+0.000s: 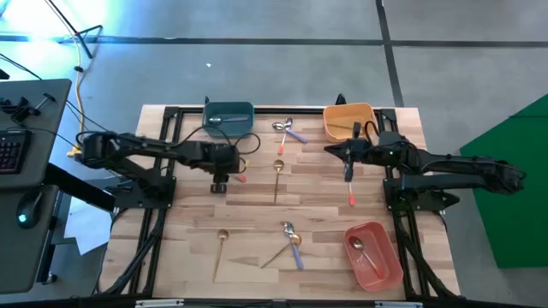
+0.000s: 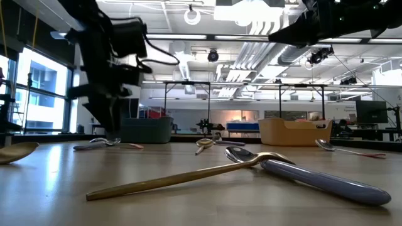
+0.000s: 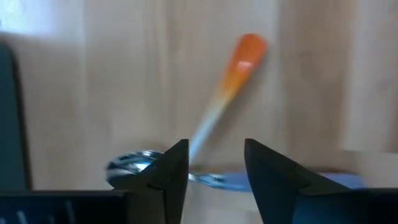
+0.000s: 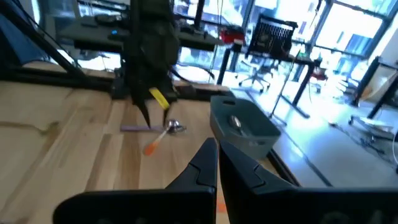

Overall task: Sort silverware by color (type)
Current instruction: Put the bottom left orange spoon into the orange bin

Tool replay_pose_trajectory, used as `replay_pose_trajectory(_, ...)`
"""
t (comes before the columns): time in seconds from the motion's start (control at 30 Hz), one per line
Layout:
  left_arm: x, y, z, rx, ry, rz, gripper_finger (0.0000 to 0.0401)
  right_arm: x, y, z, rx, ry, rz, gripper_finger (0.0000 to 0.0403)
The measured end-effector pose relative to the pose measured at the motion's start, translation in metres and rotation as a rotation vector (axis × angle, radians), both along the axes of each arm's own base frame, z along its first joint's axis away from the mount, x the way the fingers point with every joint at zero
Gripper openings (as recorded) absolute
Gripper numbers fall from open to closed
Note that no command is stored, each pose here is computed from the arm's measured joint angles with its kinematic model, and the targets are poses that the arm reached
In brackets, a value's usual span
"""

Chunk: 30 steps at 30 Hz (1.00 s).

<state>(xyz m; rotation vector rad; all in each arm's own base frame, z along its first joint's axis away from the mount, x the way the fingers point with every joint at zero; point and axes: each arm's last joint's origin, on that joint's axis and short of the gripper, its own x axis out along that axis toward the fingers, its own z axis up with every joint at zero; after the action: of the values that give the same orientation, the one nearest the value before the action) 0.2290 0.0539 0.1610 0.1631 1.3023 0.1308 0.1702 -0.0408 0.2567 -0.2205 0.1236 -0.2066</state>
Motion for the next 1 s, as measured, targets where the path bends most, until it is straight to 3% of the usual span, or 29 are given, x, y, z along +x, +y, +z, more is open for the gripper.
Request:
replay_pose_trajectory(0.27,0.002,0.020,-0.017,0.001,0.059,-0.020,0.0138,0.001,0.002,0.001,-0.013,-0.013,0.012,0.0000)
replay_pose_trajectory(0.57,0.006,0.021,-0.029,-0.011,0.103,-0.044,0.0085,0.001,0.002,0.002,-0.014,-0.017,0.012,0.0000)
replay_pose_trajectory(0.8,0.006,0.017,-0.028,-0.004,0.108,-0.095,0.0013,0.001,0.002,0.002,-0.014,-0.017,0.012,0.0000)
replay_pose_trajectory(1.0,0.009,0.012,-0.026,0.031,0.128,-0.132,0.0005,0.001,0.002,0.002,-0.014,-0.017,0.012,0.0000)
